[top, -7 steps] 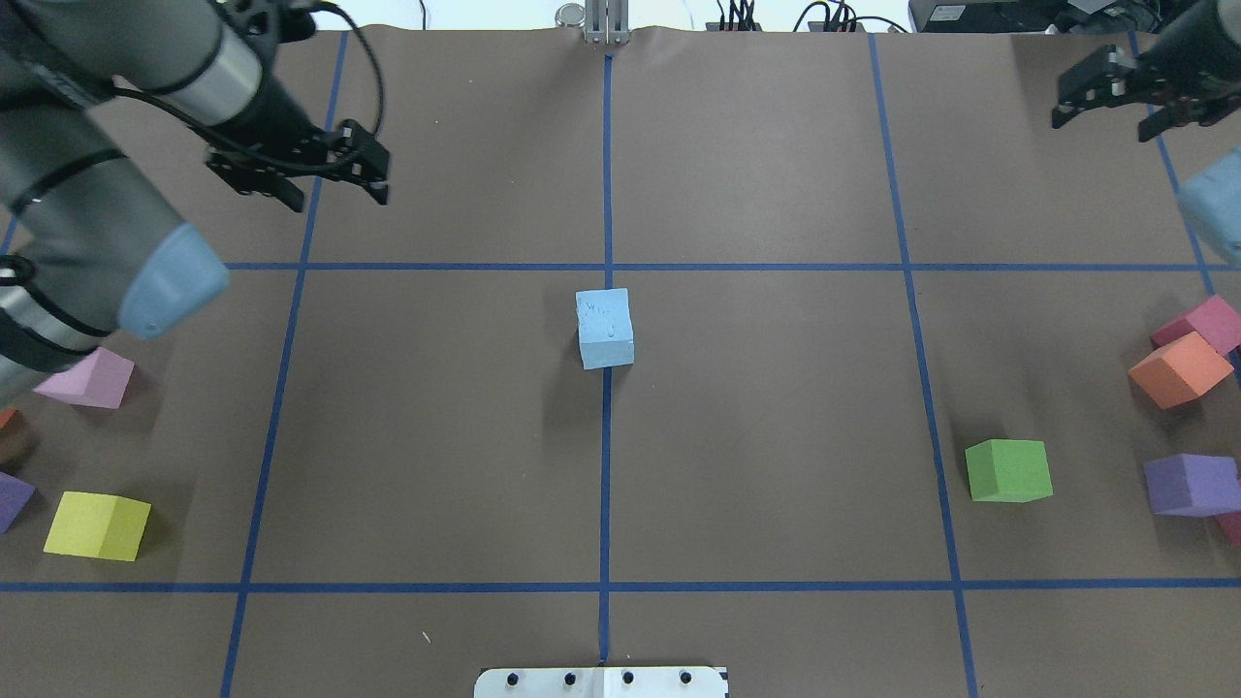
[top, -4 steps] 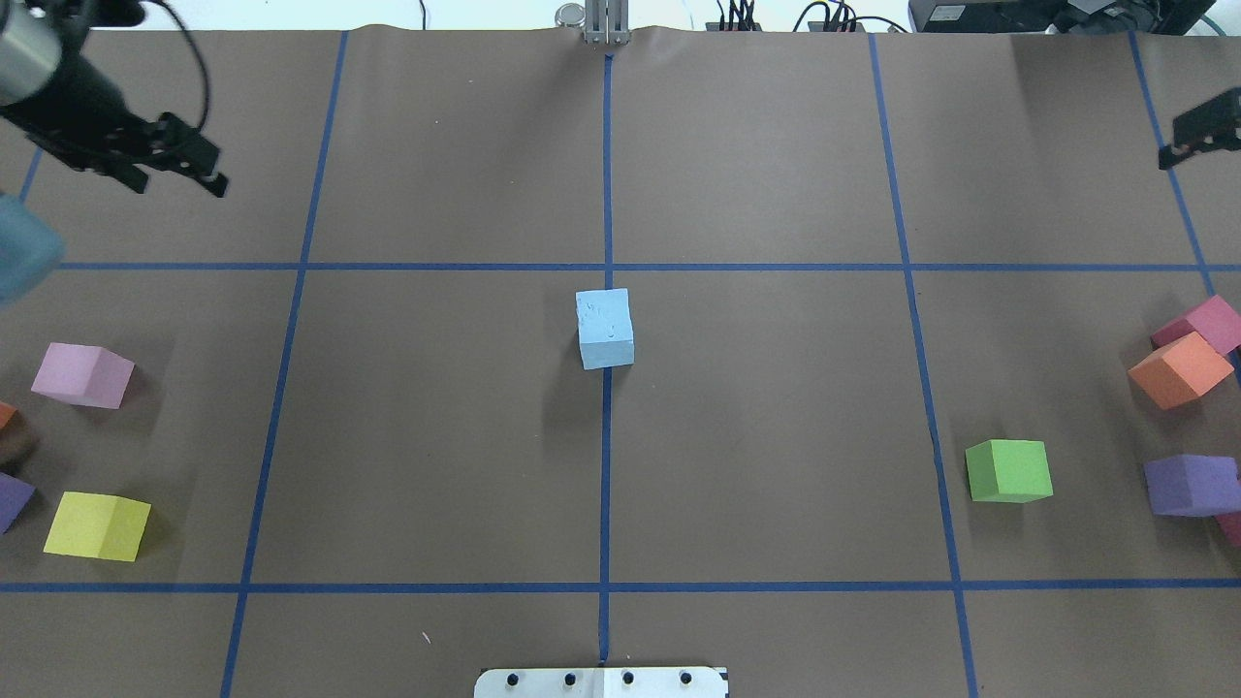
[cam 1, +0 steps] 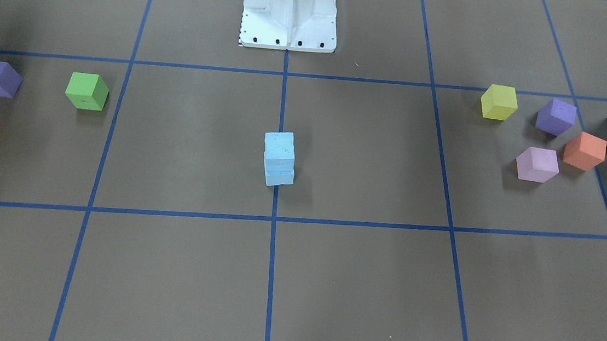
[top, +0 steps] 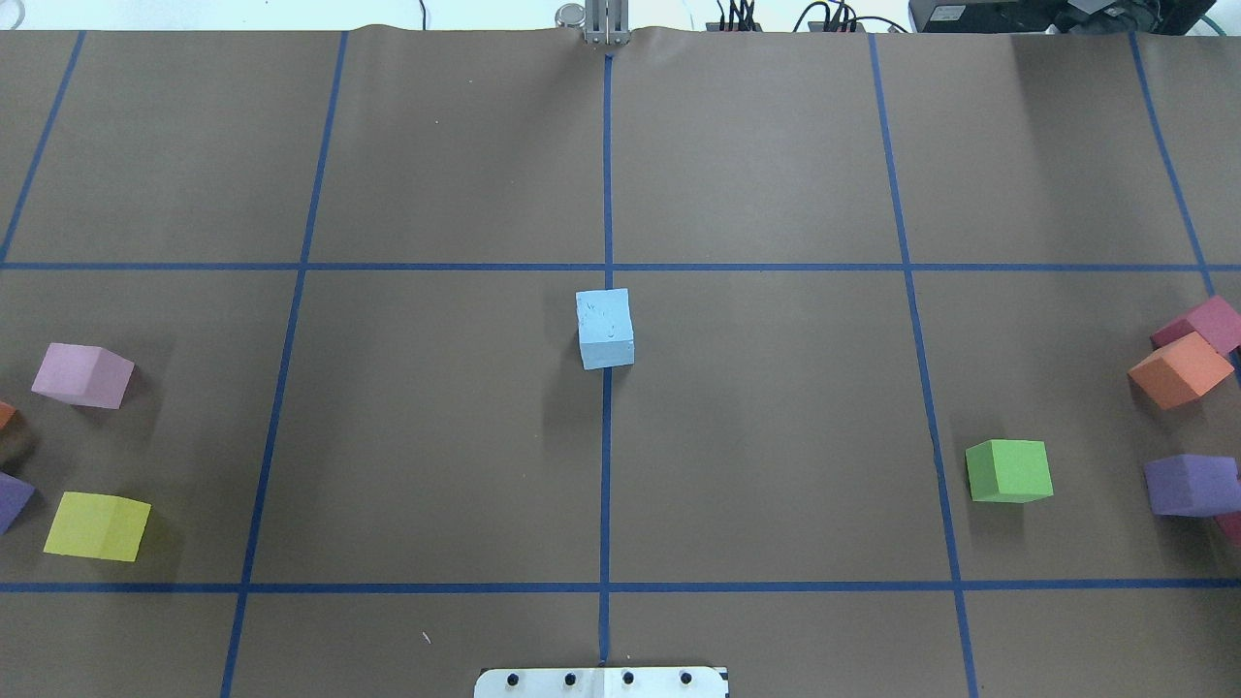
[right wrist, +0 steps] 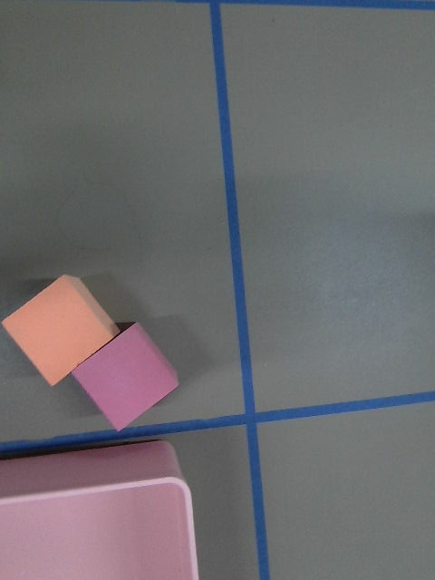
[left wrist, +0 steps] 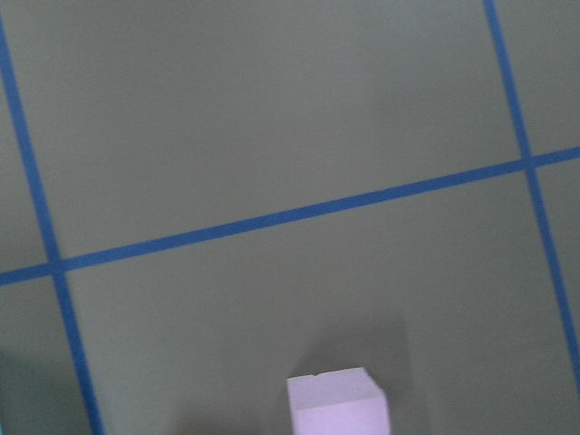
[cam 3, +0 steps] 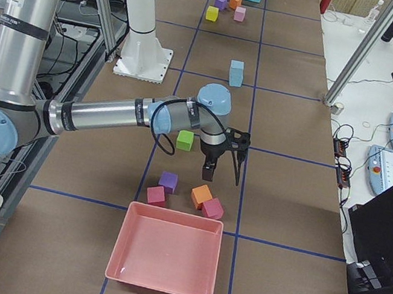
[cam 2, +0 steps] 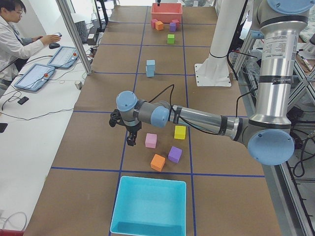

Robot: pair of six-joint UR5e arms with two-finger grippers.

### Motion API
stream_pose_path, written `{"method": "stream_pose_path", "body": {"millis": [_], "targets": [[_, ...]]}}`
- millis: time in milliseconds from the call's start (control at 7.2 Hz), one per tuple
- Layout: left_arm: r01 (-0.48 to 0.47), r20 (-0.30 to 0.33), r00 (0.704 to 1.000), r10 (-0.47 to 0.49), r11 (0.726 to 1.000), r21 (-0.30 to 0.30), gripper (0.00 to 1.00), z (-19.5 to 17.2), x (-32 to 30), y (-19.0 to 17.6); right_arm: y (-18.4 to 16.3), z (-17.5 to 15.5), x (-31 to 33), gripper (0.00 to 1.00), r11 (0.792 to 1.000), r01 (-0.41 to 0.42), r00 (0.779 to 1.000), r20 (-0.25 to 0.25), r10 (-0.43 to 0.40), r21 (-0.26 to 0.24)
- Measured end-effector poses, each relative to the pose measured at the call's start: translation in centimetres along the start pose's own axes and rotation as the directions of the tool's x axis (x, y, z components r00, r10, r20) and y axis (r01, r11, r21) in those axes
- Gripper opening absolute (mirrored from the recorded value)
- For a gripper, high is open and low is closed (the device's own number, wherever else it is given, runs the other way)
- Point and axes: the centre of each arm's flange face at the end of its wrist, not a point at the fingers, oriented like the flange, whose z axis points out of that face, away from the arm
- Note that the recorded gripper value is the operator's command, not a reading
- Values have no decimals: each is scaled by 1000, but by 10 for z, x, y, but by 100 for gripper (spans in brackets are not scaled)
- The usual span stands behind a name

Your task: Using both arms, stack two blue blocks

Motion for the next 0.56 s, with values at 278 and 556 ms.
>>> {"method": "stream_pose_path", "body": {"millis": [278,556], "targets": [[3,8,1000,-3,1000,-23,99,9,-47,22,15,5,11,100,1000,-14,1000,-7,14,-24],[2,10,1000,-2,1000,-28,99,11,-59,26,19,7,13,100,999,-21,1000,8,21,-40]]}}
